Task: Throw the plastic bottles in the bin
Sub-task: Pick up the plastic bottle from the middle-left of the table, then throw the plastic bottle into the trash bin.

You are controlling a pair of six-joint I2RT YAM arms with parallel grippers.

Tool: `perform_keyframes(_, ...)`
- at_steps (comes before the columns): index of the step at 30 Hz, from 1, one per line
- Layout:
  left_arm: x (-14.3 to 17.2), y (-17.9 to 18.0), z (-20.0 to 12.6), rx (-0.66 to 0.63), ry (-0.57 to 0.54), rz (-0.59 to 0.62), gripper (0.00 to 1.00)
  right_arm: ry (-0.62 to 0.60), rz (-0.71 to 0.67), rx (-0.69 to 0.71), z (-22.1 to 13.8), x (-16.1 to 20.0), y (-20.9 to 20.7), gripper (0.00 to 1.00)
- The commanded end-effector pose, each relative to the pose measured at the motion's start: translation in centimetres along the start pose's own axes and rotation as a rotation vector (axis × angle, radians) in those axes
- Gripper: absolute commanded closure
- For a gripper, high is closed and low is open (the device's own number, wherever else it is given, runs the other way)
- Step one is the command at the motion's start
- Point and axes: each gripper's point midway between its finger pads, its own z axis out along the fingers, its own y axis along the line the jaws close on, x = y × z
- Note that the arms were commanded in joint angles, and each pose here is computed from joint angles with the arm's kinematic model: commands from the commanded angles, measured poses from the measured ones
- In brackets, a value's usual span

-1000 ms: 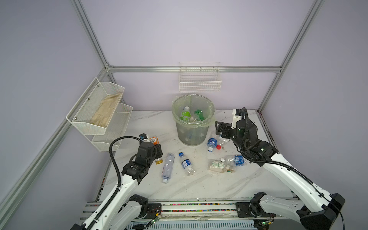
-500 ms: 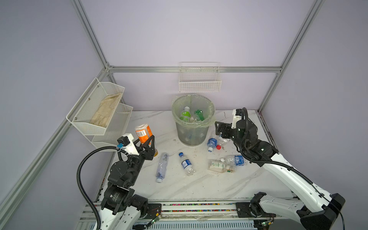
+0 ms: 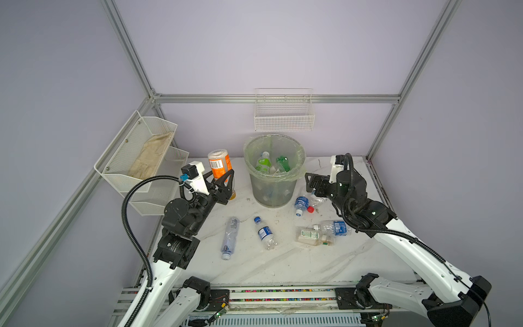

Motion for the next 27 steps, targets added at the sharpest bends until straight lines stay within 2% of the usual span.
perform_keyframes(1, -6.3, -3.8, 0.3, 0.127, -0.141, 0.016, 1.0, -0.025, 0.017, 0.002, -1.0, -0.8, -0.3, 0.03)
perform_keyframes(11, -5.5, -6.6, 5.9, 0.157, -0.091, 0.054, 1.0, -0.032, 0.004, 0.011, -1.3, -0.9, -0.5, 0.03)
perform_keyframes(21, -3.1, -8.3, 11.2, 0.19, -0.02, 0.07, 1.0, -0.043, -0.006, 0.026, -1.9, -1.2, -0.9, 0.03)
perform_keyframes(27, -1.3, -9.1, 13.9, 0.19, 0.034, 0.105, 0.95, -0.053, -0.004, 0.025, -2.4, -1.6, -1.0, 0.03)
